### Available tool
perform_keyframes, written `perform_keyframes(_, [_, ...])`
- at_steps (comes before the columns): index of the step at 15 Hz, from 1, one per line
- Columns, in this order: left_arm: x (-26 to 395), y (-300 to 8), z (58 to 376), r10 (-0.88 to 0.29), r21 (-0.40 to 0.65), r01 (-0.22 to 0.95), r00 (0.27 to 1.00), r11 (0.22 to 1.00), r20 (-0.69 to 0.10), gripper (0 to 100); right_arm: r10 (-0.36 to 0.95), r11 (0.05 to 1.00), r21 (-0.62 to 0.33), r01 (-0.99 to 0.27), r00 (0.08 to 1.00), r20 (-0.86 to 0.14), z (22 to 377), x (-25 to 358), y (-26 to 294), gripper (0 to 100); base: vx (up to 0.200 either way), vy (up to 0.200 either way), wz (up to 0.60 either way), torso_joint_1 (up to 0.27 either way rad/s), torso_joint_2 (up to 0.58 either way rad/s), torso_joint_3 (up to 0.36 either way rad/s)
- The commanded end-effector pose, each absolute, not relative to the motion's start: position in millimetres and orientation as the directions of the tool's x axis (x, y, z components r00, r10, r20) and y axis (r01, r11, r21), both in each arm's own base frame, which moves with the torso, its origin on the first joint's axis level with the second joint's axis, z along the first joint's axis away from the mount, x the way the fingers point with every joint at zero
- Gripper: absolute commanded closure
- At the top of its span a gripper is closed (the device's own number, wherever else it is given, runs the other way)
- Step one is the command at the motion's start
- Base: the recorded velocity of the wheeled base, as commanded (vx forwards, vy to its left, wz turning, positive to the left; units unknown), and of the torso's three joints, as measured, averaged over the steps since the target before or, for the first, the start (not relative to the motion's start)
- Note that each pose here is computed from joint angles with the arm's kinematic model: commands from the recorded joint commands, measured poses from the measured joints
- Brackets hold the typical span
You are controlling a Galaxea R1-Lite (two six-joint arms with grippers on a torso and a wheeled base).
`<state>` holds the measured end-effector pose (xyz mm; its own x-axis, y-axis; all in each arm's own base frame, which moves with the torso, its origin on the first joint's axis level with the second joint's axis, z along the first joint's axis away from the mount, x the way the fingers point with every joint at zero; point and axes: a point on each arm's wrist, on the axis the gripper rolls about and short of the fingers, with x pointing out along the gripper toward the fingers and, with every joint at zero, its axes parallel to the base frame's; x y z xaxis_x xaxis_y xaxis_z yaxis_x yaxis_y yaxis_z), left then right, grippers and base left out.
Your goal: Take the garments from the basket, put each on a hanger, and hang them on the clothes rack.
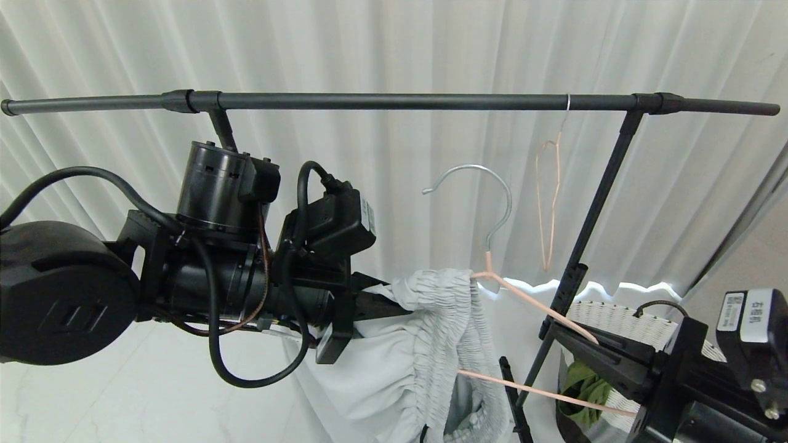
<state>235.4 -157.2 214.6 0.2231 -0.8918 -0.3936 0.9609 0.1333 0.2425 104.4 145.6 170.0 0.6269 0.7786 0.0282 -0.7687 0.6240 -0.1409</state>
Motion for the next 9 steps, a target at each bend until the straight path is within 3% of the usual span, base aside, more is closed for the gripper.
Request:
perform_keyframes(1, [234,-157,216,-0.893,0.247,0.96,0.225,0.134,-0.39,100,0.779,0.623,-0.142,-0.769,0.626,0.029,170,104,145,100,0.0,0.0,0.0,0.0,0.0,0.0])
perform_keyframes(5, [231,-155,215,-0.891,0.247,0.96,0.225,0.133,-0.393,100,0.778,0.625,-0.143,-0.768,0.627,0.034,171,103,144,100,0.0,0.0,0.0,0.0,0.0,0.0])
perform_keyframes(6, [230,-153,216,-0.892,0.253,0.958,0.228,0.134,-0.39,100,0.777,0.626,-0.144,-0.766,0.628,0.037,171,103,143,0,0.0,0.0,0.0,0.0,0.0,0.0])
perform_keyframes(9, [224,-149,213,-0.889,0.247,0.959,0.228,0.136,-0.398,100,0.768,0.637,-0.144,-0.757,0.64,0.034,170,103,141,0,0.0,0.0,0.0,0.0,0.0,0.0])
